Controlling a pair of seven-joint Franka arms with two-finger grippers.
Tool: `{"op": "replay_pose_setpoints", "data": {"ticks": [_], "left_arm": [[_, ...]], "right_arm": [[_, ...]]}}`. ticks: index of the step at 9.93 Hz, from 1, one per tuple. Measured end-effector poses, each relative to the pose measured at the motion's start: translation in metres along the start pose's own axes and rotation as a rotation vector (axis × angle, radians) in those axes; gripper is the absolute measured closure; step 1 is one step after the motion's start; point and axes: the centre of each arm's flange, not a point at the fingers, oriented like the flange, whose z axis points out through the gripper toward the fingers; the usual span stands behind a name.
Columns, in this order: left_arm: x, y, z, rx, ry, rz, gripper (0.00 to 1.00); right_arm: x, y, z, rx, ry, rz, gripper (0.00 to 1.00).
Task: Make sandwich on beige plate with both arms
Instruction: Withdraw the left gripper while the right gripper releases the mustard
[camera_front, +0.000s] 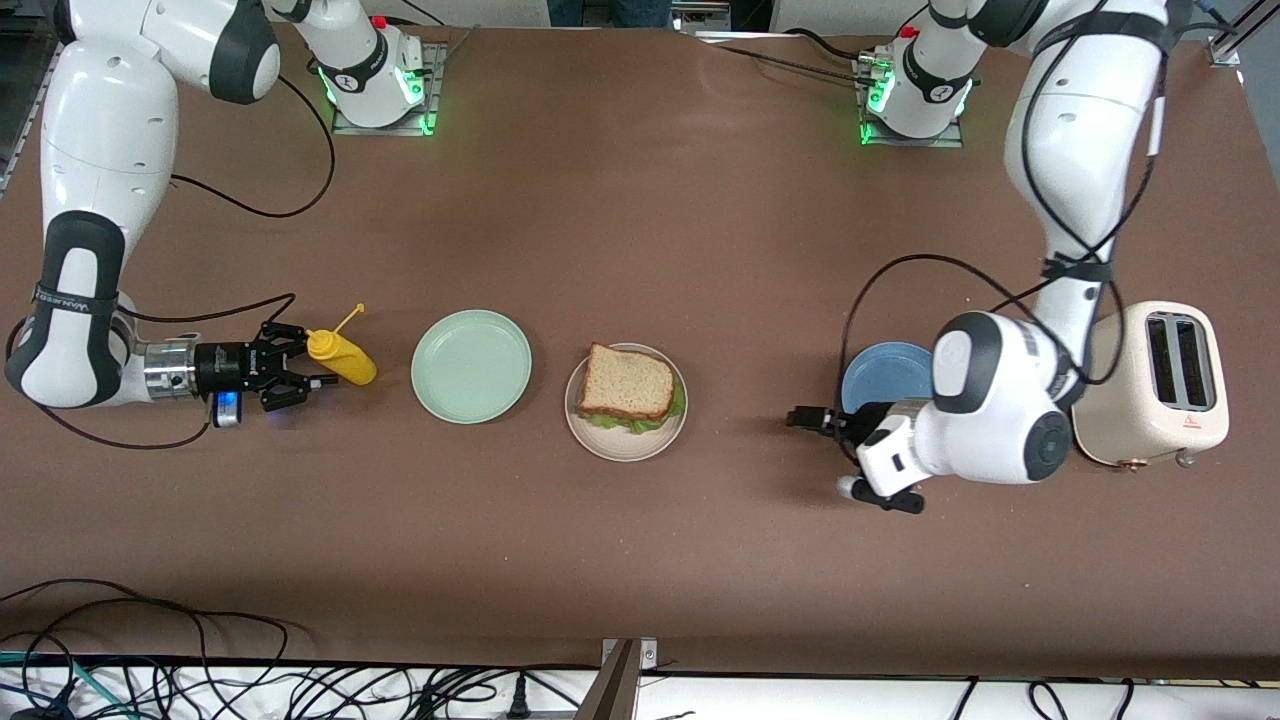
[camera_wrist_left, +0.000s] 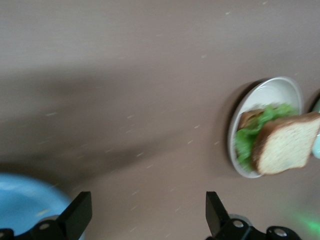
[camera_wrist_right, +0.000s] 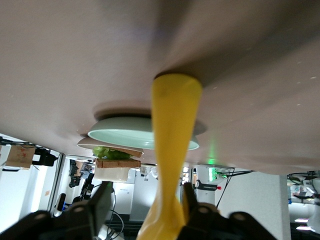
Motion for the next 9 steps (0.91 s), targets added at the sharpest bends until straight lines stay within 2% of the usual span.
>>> {"op": "replay_pose_setpoints", "data": {"ticks": [2,4,5,6,9], "left_arm": [[-0.011,-0.011,-0.027,0.168,-0.033,0.042,0.00],[-0.021,-0.020,-0.048,0.333,-0.073,0.068,0.00],[-0.026,-0.024,-0.059,0.388,-0.087,0.072,0.00],[-0.029,-0.027,-0.067,0.414,-0.091,0.069,0.00],[-0.038,-0.044,-0.094,0.431,-0.069,0.023,0.00]], "right_arm": [[-0.013,-0.009,-0.010,-0.033,0.034,-0.036,0.01],[-0.037,-0.016,-0.033,-0.083,0.097,-0.086,0.00],[-0.057,-0.024,-0.046,-0.109,0.137,-0.119,0.00],[-0.078,-0.032,-0.059,-0.131,0.176,-0.151,0.00],[-0.138,-0.047,-0.091,-0.198,0.286,-0.231,0.00]]}}
